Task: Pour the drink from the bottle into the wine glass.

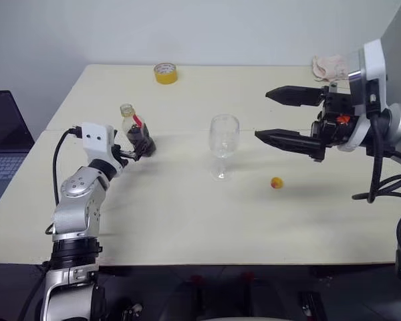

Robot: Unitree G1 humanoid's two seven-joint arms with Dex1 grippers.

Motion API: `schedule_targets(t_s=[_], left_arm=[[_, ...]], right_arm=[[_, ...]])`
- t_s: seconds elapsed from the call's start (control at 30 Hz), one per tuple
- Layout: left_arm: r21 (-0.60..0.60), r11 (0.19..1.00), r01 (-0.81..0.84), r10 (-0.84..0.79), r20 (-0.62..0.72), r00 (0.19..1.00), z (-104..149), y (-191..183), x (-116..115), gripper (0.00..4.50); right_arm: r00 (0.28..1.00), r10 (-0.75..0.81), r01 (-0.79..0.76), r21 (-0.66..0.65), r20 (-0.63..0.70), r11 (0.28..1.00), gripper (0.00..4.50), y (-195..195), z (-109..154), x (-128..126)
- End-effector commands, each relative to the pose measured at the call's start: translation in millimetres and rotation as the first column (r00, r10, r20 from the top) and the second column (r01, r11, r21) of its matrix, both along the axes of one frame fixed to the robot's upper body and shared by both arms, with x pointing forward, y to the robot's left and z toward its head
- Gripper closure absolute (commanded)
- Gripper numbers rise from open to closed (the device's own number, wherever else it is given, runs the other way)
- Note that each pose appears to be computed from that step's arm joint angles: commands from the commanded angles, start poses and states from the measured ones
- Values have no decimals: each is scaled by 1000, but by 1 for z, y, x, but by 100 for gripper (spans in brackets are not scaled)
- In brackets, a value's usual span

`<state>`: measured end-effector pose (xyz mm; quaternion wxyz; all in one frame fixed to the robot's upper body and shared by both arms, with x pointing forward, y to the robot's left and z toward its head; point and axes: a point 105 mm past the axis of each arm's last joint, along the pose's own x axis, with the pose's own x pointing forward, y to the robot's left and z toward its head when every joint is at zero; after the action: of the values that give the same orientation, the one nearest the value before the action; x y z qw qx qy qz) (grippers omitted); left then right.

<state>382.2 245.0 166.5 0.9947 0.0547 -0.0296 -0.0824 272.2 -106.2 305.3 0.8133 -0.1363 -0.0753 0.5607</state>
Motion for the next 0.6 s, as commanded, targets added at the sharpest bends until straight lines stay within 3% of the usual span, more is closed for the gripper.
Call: schedule_targets(t_s=[0.03,0.6], left_arm=[[21,1000,20,-21,47,999,13,-6,7,0],[19,998,55,-56,58,997,8,-17,34,0]], right_arm=[[998,23,-22,-2,52,1000,4,4,10,-8],[999,-15,16,-31,45,999,4,3,5,-6]])
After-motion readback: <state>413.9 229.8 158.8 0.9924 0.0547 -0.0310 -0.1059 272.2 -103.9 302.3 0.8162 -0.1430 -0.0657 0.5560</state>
